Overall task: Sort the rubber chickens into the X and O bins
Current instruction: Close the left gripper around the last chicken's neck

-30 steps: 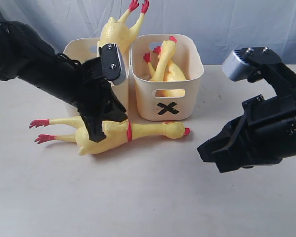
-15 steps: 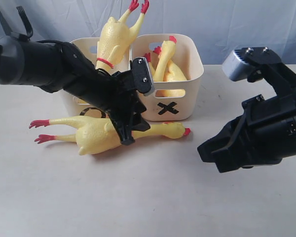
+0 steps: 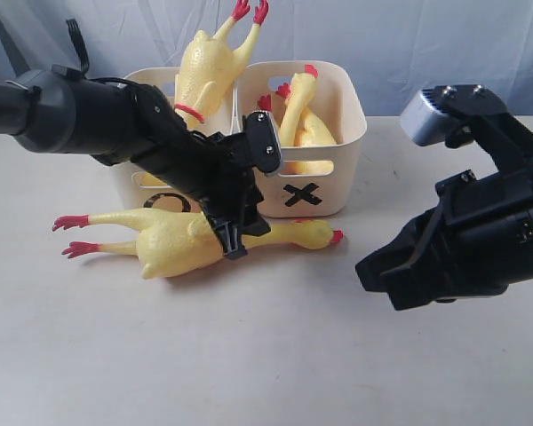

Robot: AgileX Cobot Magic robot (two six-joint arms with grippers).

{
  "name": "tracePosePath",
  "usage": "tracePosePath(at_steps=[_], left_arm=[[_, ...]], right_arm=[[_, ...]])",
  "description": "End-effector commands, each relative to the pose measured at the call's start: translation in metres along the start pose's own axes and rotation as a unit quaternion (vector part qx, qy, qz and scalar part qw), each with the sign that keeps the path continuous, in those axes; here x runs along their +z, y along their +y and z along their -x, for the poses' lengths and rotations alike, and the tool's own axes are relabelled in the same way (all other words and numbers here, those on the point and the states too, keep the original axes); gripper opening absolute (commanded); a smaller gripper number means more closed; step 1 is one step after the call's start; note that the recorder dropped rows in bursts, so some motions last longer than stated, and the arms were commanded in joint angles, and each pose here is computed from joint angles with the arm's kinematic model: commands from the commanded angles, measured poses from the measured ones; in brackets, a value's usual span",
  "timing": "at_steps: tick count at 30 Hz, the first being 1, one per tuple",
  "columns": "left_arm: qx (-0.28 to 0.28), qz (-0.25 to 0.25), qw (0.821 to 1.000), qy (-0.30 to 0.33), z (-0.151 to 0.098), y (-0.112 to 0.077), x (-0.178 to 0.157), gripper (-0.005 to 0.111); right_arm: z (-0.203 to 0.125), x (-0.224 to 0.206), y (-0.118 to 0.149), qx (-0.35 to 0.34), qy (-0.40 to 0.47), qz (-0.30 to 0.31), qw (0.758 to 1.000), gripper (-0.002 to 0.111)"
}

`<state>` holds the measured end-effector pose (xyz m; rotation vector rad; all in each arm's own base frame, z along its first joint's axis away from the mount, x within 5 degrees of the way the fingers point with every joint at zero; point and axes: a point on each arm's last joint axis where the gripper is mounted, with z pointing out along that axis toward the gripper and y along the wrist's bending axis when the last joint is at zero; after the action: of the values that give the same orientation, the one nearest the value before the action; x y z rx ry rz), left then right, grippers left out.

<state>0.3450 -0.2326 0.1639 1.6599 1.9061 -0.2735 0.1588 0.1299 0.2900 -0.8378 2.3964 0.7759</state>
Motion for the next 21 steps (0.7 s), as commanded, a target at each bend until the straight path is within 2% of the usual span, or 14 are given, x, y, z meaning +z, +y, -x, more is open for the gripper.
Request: tracePosePath(at_steps=[1,10,21], left_arm=[[-0.004,-0.021,1.000,0.013,-0.0027,-0.0045,0.0033,0.046],[-0.004,-0.036,0.999,0.016,-0.0031,-0.0072,0.0032,0.045],[0.002,-0.025,1.000,0.011,0.0002,-0.0048,-0.0021,0.045]], right_arm=[[-0.0002,-0.0002,-0.0004,0.000,-0.005,-0.002,1.000,-0.001],[-0.0003,-0.0002,-0.0006,-0.001,-0.004,-0.002,1.000,-0.001],[-0.0003,-0.0002,-0.0006,-0.001,-0.004,-0.002,1.000,-0.001]])
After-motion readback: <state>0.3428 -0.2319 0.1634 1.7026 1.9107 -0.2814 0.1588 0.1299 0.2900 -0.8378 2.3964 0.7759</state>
